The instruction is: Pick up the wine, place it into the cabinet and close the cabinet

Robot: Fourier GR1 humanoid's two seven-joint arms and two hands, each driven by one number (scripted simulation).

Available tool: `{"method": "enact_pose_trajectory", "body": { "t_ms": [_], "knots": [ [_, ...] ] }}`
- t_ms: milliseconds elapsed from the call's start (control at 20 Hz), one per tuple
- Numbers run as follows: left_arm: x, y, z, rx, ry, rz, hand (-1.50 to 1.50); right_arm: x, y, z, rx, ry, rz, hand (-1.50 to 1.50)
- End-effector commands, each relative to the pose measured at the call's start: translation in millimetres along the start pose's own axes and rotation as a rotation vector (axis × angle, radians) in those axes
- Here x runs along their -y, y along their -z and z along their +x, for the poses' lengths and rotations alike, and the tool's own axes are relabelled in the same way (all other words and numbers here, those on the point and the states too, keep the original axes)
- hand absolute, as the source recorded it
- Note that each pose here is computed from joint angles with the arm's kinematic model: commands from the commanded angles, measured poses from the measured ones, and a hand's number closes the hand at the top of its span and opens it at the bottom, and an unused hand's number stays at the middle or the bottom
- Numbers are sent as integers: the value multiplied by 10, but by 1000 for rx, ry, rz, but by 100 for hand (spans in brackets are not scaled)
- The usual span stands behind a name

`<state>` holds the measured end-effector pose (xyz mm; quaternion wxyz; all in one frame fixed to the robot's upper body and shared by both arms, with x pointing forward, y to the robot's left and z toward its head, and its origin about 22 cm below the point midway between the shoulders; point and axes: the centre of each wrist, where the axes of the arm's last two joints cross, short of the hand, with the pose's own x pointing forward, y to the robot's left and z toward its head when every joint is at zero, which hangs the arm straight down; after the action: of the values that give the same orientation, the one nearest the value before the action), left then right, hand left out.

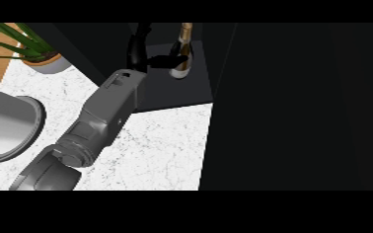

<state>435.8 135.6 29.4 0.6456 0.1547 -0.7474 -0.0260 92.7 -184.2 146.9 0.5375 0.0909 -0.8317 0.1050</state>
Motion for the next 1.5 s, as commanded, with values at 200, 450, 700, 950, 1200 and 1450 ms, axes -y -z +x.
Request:
{"method": "enact_pose_trajectory", "body": {
  "t_ms": [200,450,700,950,1200,1450],
  "knots": [
    [-29,165,264,89,-141,-91,-150,11,-73,321,8,90,17,-150],
    [252,18,268,128,-295,-137,150,35,-84,411,19,91,8,-150],
    [229,98,398,151,-398,-233,150,44,-76,378,-7,86,-17,-150],
    [376,47,458,138,-424,-278,-150,50,-125,470,-10,79,-28,-150],
    [425,35,501,121,-446,-287,-150,89,-116,556,-34,76,-48,-150],
    [416,-8,448,121,-454,-295,-150,99,-193,500,-24,63,-66,-150]
  ]
}}
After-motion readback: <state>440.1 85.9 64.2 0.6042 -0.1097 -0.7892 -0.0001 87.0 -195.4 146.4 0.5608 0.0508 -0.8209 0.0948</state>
